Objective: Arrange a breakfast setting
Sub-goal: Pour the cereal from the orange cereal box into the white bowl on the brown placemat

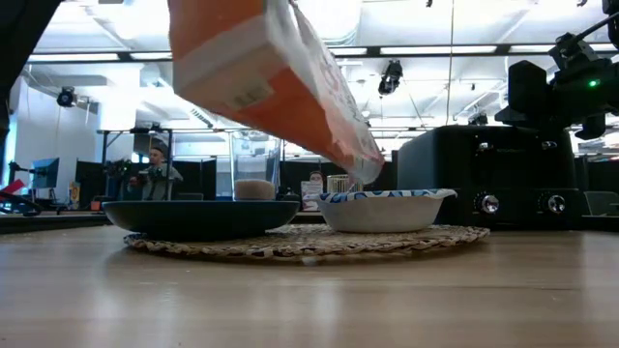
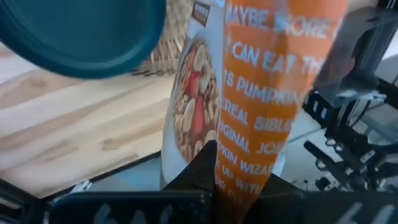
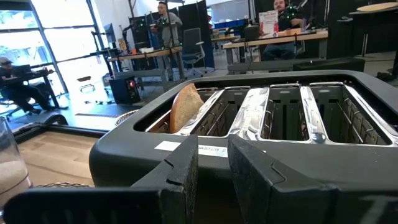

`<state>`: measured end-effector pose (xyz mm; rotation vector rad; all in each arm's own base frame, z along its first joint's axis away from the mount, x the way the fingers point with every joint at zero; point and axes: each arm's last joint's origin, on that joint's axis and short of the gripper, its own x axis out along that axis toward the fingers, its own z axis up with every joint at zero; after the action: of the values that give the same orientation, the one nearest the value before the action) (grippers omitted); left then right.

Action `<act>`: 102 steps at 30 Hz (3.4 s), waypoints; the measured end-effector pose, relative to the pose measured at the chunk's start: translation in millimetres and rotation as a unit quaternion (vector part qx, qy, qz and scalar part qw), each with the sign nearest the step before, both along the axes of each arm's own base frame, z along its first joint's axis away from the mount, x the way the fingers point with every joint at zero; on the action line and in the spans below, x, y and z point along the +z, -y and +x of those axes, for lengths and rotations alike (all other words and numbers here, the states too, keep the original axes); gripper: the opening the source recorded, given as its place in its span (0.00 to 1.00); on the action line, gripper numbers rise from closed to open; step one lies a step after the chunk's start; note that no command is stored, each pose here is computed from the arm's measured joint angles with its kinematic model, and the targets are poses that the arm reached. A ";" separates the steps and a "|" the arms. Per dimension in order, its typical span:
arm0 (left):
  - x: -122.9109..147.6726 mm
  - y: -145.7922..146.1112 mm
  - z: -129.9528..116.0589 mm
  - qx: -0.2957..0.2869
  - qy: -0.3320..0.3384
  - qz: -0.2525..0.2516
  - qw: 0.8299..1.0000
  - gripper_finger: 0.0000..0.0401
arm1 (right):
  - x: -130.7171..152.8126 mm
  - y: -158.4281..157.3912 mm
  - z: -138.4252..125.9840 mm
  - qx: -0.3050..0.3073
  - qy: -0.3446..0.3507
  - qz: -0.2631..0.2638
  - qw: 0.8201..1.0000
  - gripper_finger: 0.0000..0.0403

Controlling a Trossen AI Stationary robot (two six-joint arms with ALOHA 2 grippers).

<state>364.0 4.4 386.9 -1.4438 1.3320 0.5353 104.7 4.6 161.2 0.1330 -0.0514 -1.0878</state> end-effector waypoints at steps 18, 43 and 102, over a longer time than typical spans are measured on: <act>-0.1 3.3 1.4 0.015 -0.031 -0.128 0.991 0.00 | 0.0 0.0 0.0 0.000 0.000 0.000 1.000 0.20; -12.4 -34.6 15.2 0.062 -0.059 -0.277 0.957 0.00 | 0.1 0.0 0.0 0.000 0.000 0.000 1.000 0.20; -25.4 -88.8 22.7 0.093 -0.039 -0.375 0.921 0.00 | 0.1 0.0 0.0 0.000 0.000 0.000 1.000 0.20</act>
<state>386.7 93.2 361.5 -2.2076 1.5581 0.1934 104.7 4.6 161.3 0.1335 -0.0518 -1.0876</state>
